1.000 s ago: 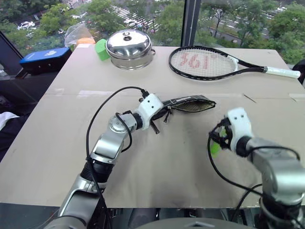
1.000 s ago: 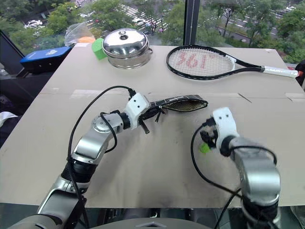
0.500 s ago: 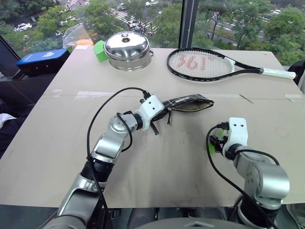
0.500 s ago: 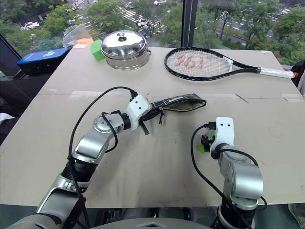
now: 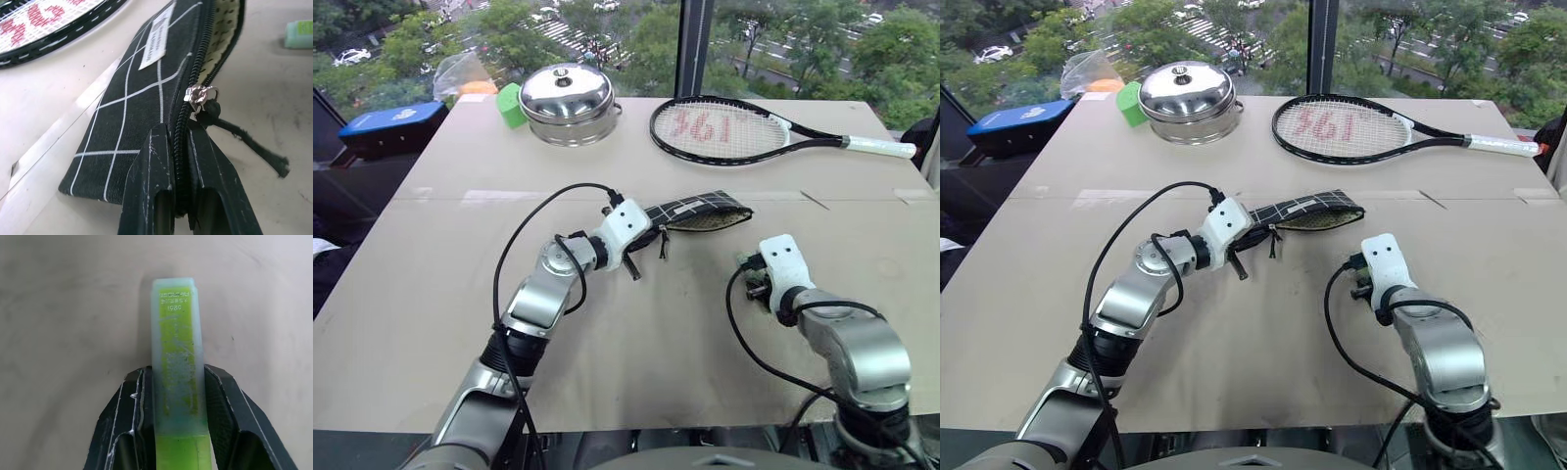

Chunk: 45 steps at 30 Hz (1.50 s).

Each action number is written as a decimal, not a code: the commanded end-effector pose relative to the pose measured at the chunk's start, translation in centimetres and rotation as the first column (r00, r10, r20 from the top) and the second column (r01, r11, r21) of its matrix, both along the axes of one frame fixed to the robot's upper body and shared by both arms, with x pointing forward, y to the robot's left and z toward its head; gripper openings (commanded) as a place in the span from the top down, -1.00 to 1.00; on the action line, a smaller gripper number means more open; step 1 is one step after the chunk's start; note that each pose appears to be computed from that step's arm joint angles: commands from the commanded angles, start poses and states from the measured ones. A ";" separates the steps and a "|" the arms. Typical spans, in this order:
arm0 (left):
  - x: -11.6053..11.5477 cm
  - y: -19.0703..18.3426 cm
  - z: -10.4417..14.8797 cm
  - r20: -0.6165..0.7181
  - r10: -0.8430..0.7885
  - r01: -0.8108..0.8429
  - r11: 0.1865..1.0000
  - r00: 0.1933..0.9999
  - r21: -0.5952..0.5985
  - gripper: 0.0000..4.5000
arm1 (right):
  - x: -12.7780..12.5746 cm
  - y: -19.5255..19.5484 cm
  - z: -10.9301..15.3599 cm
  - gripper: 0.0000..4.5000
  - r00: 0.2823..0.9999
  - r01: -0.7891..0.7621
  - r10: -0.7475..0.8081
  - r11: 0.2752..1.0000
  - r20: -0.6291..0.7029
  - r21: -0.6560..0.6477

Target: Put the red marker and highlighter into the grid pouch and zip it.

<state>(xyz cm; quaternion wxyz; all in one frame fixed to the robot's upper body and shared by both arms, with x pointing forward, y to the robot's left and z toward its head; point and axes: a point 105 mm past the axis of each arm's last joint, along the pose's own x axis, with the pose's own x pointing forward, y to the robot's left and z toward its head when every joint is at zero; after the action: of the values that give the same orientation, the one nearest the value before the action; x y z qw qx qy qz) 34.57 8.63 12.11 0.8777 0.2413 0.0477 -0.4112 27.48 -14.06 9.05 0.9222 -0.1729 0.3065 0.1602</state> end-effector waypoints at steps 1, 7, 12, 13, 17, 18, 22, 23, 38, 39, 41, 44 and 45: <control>-0.5 -0.8 1.5 0.059 -0.038 0.040 0.999 0.998 -0.028 1.00 | 0.1 1.7 4.1 0.65 0.938 -0.299 0.317 0.944 0.142 -0.137; -1.1 -1.7 1.6 0.068 -0.097 0.099 0.995 0.993 -0.022 1.00 | 1.3 2.8 7.2 0.65 0.836 -0.489 0.535 0.828 0.122 -0.276; -2.1 -2.8 2.0 0.096 -0.170 0.173 0.985 0.981 -0.025 1.00 | 3.5 4.0 7.3 0.65 0.813 -0.531 0.578 0.787 0.071 -0.314; -2.4 -3.0 2.1 0.100 -0.192 0.195 0.981 0.976 -0.024 1.00 | 4.0 4.3 7.2 0.65 0.809 -0.536 0.584 0.779 0.064 -0.326; -3.6 -3.8 2.1 0.114 -0.264 0.269 0.963 0.958 -0.031 1.00 | 6.3 5.5 6.4 0.65 0.757 -0.579 0.652 0.695 0.035 -0.427; -3.8 -3.9 2.2 0.116 -0.271 0.277 0.960 0.956 -0.041 1.00 | 6.8 5.8 6.2 0.65 0.738 -0.589 0.674 0.664 0.027 -0.461; -4.1 -3.9 2.2 0.099 -0.270 0.277 0.959 0.958 -0.068 1.00 | 8.8 7.5 6.5 0.43 0.666 -0.637 0.745 0.597 0.043 -0.487; -4.0 -3.8 2.2 0.092 -0.261 0.268 0.961 0.961 -0.069 1.00 | 8.8 7.5 6.4 0.19 0.647 -0.661 0.762 0.577 0.025 -0.481; -1.9 -2.9 1.9 -0.028 -0.145 0.138 0.976 0.989 -0.169 1.00 | -1.0 4.2 11.1 -0.77 0.761 -0.629 0.641 0.691 0.100 0.356; -1.8 -2.8 2.0 -0.032 -0.148 0.140 0.975 0.988 -0.175 1.00 | -1.3 4.8 10.2 -0.77 0.775 -0.609 0.626 0.699 0.092 0.374; -1.6 -2.7 2.2 -0.035 -0.156 0.148 0.973 0.987 -0.179 1.00 | -1.1 6.0 8.7 -0.77 0.816 -0.553 0.571 0.723 0.091 0.413; -1.4 -2.7 2.3 -0.035 -0.167 0.159 0.972 0.985 -0.176 1.00 | 0.5 7.1 6.9 -0.77 0.888 -0.445 0.449 0.780 0.101 0.440; -1.4 -2.7 2.4 -0.035 -0.170 0.161 0.971 0.985 -0.175 1.00 | 1.3 7.3 6.6 -0.77 0.910 -0.403 0.400 0.797 0.106 0.451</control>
<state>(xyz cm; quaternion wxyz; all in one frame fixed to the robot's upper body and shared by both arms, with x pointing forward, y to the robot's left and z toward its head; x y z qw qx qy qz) 33.18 6.06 13.19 0.8584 0.1595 0.0374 -0.4861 27.39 -6.33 15.45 0.8533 -0.0057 0.2329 0.4664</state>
